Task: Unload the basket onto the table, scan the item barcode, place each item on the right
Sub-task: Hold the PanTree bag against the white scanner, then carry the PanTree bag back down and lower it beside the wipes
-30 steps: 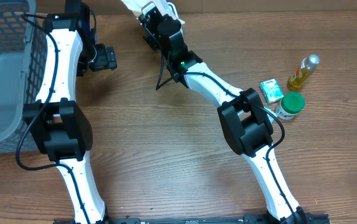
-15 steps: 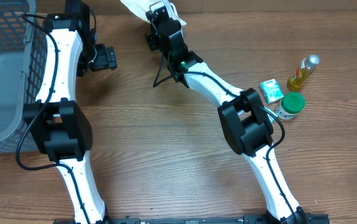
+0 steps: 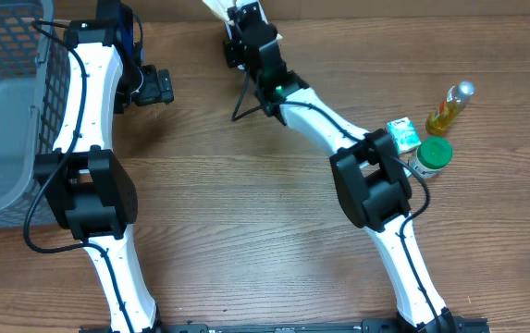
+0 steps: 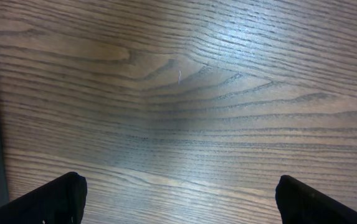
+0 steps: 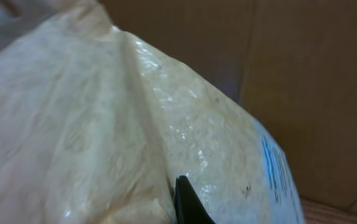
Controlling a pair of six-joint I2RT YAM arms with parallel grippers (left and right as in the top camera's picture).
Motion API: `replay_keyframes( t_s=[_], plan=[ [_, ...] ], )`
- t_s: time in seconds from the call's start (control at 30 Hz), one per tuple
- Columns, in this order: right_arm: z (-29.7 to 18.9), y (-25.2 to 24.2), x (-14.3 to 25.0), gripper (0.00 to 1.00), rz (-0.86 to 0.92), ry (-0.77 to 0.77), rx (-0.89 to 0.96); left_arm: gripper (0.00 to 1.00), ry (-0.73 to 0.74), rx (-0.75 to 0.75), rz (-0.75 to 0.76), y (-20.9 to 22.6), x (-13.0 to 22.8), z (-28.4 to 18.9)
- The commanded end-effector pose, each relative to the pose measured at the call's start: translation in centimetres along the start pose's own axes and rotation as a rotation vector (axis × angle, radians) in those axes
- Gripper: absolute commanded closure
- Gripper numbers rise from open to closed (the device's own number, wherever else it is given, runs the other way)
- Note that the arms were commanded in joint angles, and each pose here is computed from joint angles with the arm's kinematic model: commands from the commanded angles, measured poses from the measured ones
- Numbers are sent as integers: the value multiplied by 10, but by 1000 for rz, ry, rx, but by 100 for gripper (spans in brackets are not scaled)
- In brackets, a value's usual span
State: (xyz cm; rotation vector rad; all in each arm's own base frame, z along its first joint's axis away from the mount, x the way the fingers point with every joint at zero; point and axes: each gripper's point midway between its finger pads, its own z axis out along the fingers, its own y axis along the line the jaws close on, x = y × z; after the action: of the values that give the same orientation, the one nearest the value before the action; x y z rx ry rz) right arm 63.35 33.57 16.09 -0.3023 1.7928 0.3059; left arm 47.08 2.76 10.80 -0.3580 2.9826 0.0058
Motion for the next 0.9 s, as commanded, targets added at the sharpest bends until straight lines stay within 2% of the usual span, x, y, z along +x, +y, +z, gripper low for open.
replay_keyframes(
  t_s=[0.0,0.1,0.23,0.4,0.53,0.73,0.87],
  plan=[
    [-63,3,-137,96,32,-159,-118,1,-20,-6,-1,0,-4,-5],
    [-102,1,-162,96,65,-80,-191,0,-20,-6,-1,0,-4,-5],
    [-147,-6,-150,96,176,135,-270,1,-20,-6,-1,0,-4,-5],
    [-195,-8,-77,96,303,530,-380,0,-19,-6,-1,0,-4,-5],
    [-232,-19,3,96,357,882,-334,0,-20,-6,-1,0,-4,-5],
    [-260,-30,72,96,357,1115,-264,0,-20,-6,-1,0,-4,-5],
    [-263,-67,106,89,249,1172,-55,1,-19,-6,-1,0,-4,-5]
  ],
)
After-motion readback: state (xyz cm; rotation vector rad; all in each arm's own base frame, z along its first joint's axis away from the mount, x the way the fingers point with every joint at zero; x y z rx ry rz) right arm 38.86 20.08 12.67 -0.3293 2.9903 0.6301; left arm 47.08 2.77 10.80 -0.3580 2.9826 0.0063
